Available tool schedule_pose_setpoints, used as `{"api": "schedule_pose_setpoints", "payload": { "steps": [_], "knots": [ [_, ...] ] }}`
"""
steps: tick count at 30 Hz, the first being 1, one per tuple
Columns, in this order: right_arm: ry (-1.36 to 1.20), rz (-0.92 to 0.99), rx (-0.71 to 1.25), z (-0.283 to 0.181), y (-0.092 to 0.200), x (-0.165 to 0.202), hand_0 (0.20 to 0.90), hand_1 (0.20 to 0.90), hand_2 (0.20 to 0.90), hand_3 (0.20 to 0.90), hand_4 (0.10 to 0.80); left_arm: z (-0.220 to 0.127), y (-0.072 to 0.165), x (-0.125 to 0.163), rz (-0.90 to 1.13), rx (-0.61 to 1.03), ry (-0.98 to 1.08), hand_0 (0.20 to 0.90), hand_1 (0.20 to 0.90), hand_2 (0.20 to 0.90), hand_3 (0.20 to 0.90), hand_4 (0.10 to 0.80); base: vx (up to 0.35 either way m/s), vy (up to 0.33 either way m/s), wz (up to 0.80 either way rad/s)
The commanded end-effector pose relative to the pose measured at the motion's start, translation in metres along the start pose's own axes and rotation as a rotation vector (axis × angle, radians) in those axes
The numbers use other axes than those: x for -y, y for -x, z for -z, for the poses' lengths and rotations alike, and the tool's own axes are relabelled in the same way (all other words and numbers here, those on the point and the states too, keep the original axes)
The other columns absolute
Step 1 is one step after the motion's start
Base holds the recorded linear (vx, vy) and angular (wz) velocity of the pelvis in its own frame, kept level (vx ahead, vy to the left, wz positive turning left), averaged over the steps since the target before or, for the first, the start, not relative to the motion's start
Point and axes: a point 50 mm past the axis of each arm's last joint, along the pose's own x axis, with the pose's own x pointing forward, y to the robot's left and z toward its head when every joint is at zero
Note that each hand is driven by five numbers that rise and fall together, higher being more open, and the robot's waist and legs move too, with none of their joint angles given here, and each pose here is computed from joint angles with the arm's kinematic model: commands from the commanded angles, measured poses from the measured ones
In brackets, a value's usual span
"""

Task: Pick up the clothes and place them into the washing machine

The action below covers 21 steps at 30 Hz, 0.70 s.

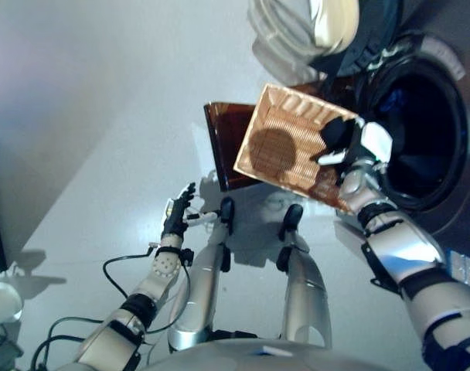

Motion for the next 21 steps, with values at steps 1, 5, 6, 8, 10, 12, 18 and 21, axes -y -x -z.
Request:
{"api": "schedule_pose_setpoints", "payload": {
  "steps": [1, 5, 6, 8, 10, 12, 18, 21],
  "knots": [
    [0.011, 0.193, 0.035, -0.012, -0.02, 0.045, 0.9, 0.9, 0.9, 0.9, 0.8, -0.029, 0.0, -0.022, -0.094, 0.184, 0.057, 0.9, 0.9, 0.9, 0.9, 0.8, 0.0, 0.0, 0.0],
    [0.045, 0.258, 0.039, -0.014, -0.028, 0.067, 0.9, 0.9, 0.9, 0.9, 0.8, -0.052, 0.001, -0.027, -0.123, 0.289, 0.113, 0.9, 0.9, 0.9, 0.9, 0.8, -0.011, 0.016, 0.03],
    [0.078, 0.275, 0.05, -0.015, -0.029, 0.072, 0.9, 0.9, 0.9, 0.9, 0.8, -0.058, 0.001, -0.029, -0.136, 0.318, 0.122, 0.9, 0.9, 0.9, 0.9, 0.8, -0.013, 0.021, 0.04],
    [0.099, 0.283, 0.063, -0.018, -0.031, 0.076, 0.9, 0.9, 0.9, 0.9, 0.8, -0.061, 0.0, -0.03, -0.145, 0.329, 0.127, 0.9, 0.9, 0.9, 0.9, 0.8, -0.004, 0.011, 0.05],
    [0.132, 0.279, 0.069, -0.019, -0.03, 0.075, 0.9, 0.9, 0.9, 0.9, 0.8, -0.06, -0.001, -0.029, -0.154, 0.322, 0.13, 0.9, 0.9, 0.9, 0.9, 0.8, 0.062, 0.012, 0.06],
    [0.146, 0.278, 0.065, -0.017, -0.03, 0.075, 0.9, 0.9, 0.9, 0.9, 0.8, -0.06, -0.001, -0.028, -0.152, 0.319, 0.132, 0.9, 0.9, 0.9, 0.9, 0.8, 0.008, 0.01, 0.02],
    [0.238, 0.272, 0.08, -0.016, -0.027, 0.067, 0.9, 0.9, 0.9, 0.9, 0.8, -0.058, -0.001, -0.022, -0.144, 0.31, 0.116, 0.9, 0.9, 0.9, 0.9, 0.8, -0.004, 0.021, -0.04],
    [0.255, 0.267, 0.078, -0.015, -0.026, 0.063, 0.9, 0.9, 0.9, 0.9, 0.8, -0.059, -0.002, -0.022, -0.145, 0.315, 0.108, 0.9, 0.9, 0.9, 0.9, 0.8, 0.0, 0.0, 0.0]
  ]
}}
